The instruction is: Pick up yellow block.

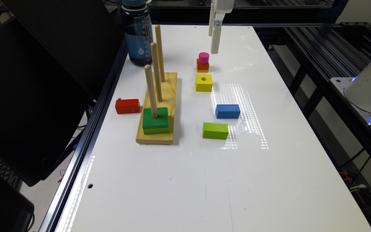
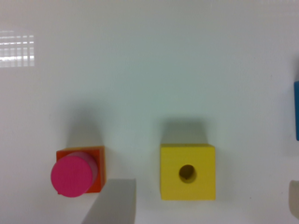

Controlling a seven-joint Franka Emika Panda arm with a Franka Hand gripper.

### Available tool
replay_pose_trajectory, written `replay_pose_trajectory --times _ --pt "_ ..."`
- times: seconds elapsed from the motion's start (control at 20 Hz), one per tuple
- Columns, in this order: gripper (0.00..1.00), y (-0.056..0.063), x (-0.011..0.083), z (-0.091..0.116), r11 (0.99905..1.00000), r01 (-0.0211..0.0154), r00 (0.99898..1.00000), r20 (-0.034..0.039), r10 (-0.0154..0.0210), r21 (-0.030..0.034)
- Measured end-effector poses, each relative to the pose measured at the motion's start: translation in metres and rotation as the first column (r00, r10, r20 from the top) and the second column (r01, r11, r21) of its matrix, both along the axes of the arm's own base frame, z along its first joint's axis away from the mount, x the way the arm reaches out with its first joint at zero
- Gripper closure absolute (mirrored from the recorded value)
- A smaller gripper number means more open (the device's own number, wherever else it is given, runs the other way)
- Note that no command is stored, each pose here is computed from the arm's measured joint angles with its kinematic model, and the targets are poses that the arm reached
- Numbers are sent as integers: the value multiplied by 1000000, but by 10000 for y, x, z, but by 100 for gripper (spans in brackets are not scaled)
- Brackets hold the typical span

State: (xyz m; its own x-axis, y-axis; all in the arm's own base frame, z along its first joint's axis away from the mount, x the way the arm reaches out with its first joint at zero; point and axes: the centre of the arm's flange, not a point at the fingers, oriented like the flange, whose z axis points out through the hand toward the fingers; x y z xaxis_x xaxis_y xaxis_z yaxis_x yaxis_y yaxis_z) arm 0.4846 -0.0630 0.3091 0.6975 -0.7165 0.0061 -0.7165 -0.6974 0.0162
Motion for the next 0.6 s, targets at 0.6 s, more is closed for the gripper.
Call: replay_pose_trajectory --times 0.6 --pt "0 -12 26 -215 999970 -1767 999968 -7744 1826 7551"
